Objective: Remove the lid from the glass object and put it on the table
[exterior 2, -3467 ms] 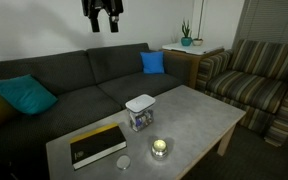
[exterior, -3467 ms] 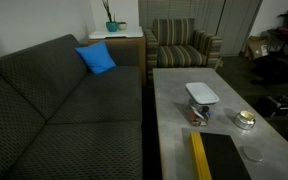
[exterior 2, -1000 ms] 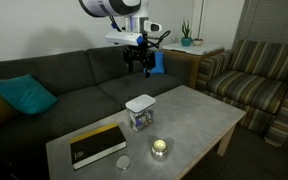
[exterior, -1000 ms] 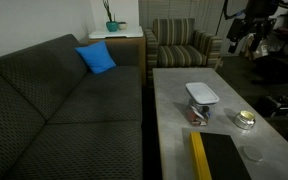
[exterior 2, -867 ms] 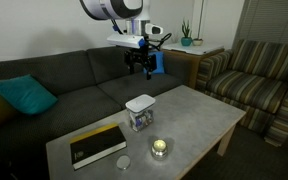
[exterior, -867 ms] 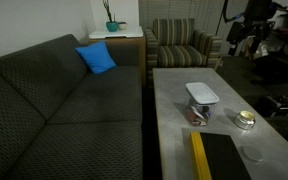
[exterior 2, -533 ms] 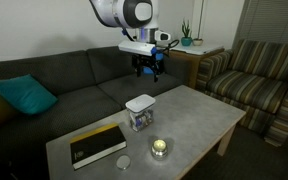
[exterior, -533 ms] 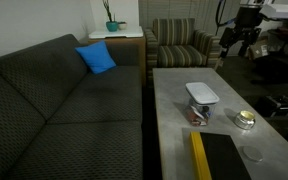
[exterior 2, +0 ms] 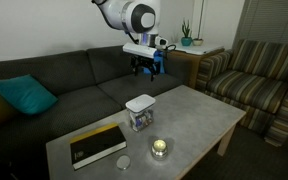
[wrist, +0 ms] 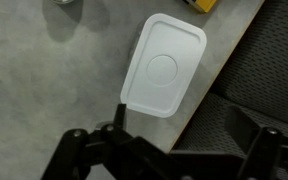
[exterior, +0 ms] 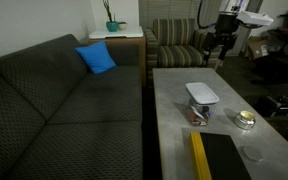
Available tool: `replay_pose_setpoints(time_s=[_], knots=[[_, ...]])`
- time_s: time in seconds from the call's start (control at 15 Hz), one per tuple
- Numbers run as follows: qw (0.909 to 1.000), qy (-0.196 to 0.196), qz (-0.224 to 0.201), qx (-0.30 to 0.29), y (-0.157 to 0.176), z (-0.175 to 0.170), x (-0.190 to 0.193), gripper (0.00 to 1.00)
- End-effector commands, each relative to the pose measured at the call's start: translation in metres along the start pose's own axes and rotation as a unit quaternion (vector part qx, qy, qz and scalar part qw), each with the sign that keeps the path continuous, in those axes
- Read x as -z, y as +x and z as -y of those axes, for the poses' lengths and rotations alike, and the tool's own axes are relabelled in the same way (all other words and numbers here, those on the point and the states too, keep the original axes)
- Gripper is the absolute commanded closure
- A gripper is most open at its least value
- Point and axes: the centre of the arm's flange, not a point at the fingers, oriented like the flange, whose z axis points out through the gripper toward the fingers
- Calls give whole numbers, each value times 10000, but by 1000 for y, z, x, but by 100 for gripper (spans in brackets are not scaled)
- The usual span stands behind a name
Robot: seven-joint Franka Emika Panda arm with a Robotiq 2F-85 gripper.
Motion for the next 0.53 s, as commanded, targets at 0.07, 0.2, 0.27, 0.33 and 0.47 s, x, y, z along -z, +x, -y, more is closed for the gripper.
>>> replay_pose_setpoints(time_s=[0.07,0.2,0.27,0.33,0.47], knots=[[9986,3,427,317,36,15,-35,11],[9978,9,564,335,34,17,-54,34],[9975,-4,629,329,32,16,-63,40],[9973,20,666,299,30,14,-73,48],[9971,47,715,255,26,11,-89,62]])
